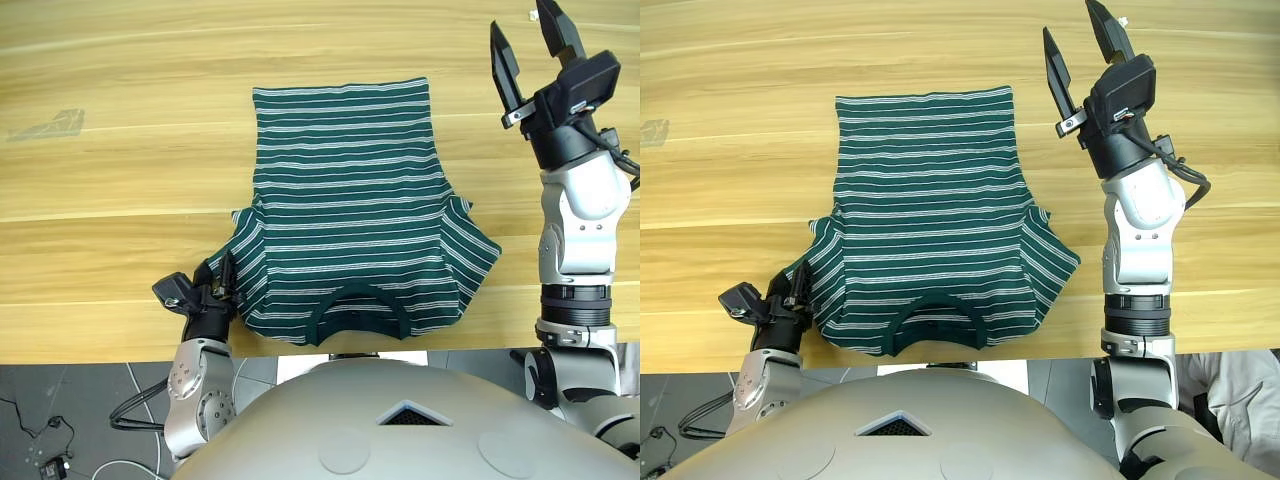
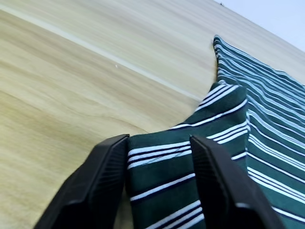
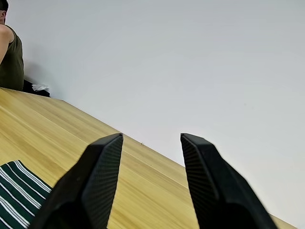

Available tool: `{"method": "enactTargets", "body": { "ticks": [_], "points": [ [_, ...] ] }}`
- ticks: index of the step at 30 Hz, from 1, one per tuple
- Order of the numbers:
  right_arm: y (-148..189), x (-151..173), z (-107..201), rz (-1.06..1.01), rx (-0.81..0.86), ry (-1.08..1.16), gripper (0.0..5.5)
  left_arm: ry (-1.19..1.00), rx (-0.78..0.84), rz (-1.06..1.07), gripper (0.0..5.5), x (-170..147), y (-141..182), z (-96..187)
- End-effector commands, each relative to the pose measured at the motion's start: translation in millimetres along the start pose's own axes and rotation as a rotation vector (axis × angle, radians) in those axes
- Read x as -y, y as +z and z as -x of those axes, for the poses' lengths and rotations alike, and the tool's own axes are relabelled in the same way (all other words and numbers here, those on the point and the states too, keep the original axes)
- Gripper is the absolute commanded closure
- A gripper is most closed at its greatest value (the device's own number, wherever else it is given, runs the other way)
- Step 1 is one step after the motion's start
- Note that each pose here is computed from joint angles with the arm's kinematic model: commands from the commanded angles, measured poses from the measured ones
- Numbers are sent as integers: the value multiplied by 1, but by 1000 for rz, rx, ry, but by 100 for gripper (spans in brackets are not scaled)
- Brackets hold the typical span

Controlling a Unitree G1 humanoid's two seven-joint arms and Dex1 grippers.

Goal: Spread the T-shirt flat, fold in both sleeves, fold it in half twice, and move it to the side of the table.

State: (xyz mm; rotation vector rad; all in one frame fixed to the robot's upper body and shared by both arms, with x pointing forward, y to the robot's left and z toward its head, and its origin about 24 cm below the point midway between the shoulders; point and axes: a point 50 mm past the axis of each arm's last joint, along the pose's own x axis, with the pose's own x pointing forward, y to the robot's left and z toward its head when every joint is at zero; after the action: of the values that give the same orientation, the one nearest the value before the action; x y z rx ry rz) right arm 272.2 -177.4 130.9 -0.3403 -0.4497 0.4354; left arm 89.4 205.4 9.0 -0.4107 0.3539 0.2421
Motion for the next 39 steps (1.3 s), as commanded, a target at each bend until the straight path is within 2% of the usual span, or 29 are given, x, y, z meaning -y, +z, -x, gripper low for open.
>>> {"method": "enactTargets", "body": {
  "ticks": [1, 11, 13, 23, 26, 36, 39],
  "points": [
    [-1, -1, 0, 2, -1, 10, 323, 27, -16, 7, 382, -3, -2, 1],
    [-2, -2, -1, 1, -7, 14, 323, 80, 16, -37, 533, -9, 2, -3],
    [-3, -3, -1, -1, -8, 15, 323, 71, 23, -44, 546, -8, 3, -3],
    [-4, -4, 0, -5, -13, 14, 323, -27, 92, -146, 546, 7, 12, -2],
    [-4, -4, 0, -5, -13, 10, 323, -120, 135, -226, 546, 21, 16, 0],
    [-6, -5, 1, -10, -18, 15, 323, -500, 90, -390, 546, 67, -2, 10],
    [-6, -5, 1, -10, -20, 18, 323, -544, 86, -413, 546, 73, -5, 9]
  ]
}}
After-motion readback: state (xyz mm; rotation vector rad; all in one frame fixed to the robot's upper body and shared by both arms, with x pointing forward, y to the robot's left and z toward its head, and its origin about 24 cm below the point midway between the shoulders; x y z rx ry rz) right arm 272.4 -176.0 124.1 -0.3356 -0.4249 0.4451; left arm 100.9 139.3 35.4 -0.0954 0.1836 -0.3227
